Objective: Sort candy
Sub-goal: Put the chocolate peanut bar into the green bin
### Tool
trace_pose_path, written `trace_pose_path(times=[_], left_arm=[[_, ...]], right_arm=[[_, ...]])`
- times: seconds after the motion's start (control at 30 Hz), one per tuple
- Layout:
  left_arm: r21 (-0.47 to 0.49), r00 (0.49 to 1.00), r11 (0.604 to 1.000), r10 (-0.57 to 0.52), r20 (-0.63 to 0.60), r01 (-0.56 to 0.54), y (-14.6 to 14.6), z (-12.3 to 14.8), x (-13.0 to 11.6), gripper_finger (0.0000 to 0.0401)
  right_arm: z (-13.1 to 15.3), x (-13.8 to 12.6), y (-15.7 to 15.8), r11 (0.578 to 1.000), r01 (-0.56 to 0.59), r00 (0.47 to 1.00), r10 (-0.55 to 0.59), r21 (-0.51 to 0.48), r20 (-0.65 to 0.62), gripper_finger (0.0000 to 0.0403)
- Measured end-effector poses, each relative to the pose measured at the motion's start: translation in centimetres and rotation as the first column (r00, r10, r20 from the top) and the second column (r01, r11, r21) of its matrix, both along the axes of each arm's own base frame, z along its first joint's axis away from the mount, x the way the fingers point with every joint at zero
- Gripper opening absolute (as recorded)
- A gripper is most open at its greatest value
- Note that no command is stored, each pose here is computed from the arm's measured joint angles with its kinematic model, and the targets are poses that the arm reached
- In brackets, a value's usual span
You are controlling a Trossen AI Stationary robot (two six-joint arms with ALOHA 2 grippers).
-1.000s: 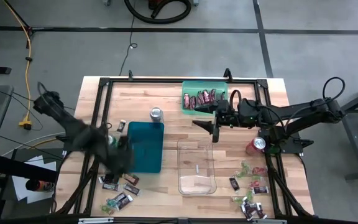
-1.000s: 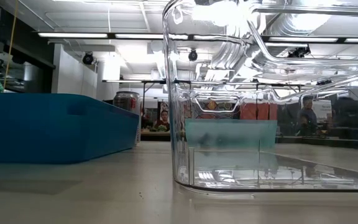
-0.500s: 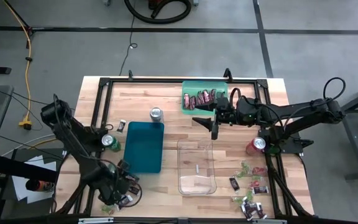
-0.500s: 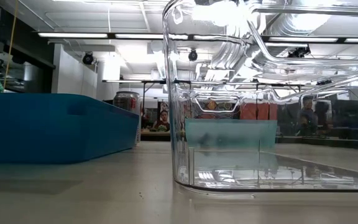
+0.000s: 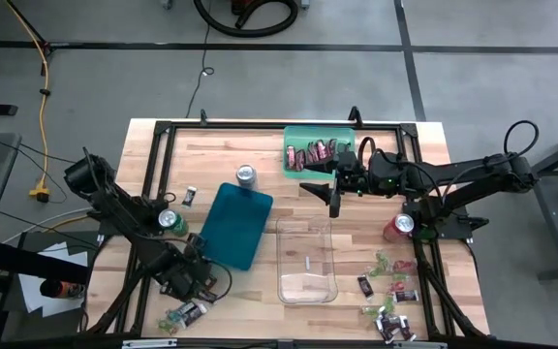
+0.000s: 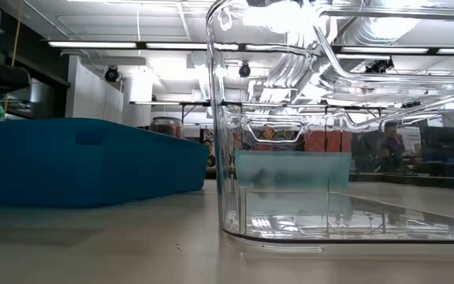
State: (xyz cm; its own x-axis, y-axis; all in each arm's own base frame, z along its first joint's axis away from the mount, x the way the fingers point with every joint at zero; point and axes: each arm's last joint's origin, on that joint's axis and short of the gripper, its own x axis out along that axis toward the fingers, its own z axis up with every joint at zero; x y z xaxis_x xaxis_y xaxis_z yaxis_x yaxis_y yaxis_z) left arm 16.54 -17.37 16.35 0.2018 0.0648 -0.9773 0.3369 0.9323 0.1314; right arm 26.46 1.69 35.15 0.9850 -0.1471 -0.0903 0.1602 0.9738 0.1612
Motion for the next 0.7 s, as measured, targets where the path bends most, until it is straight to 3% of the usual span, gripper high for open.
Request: trace_pose_path(times=[0.1, 0.3, 0.53, 0.63, 0.7], left_arm=[[-0.051, 1.000, 0.998, -0.025, -0.013, 0.024, -0.4, 0.1, 0.0, 0.0166], [-0.059, 0.990, 0.989, -0.138, 0.018, 0.139, -0.7, -1.1, -0.5, 0.0166], [-0.046, 0.990, 0.989, -0.140, 0.033, 0.141, -0.3, -2.0, -0.7, 0.0162], [-0.077, 0.989, 0.986, -0.145, 0.017, 0.146, -0.4, -1.9, -0.8, 0.0134], [-0.115, 0.990, 0.984, -0.140, -0.001, 0.139, -0.8, -1.5, -0.6, 0.0091]], right_arm=[[0.0, 0.0, 0.0, 1.000, 0.000, 1.000, 0.000, -0.001, 0.000, 0.0252], [0.0, 0.0, 0.0, 1.000, 0.000, 1.000, 0.000, -0.001, 0.000, 0.0252], [0.0, 0.0, 0.0, 1.000, 0.002, 1.000, -0.002, 0.022, 0.000, 0.0252], [-0.1, 0.0, 0.0, 1.000, 0.002, 1.000, -0.002, 0.023, -0.004, 0.0252], [-0.1, 0.0, 0.0, 1.000, 0.002, 1.000, -0.002, 0.023, -0.004, 0.0252]])
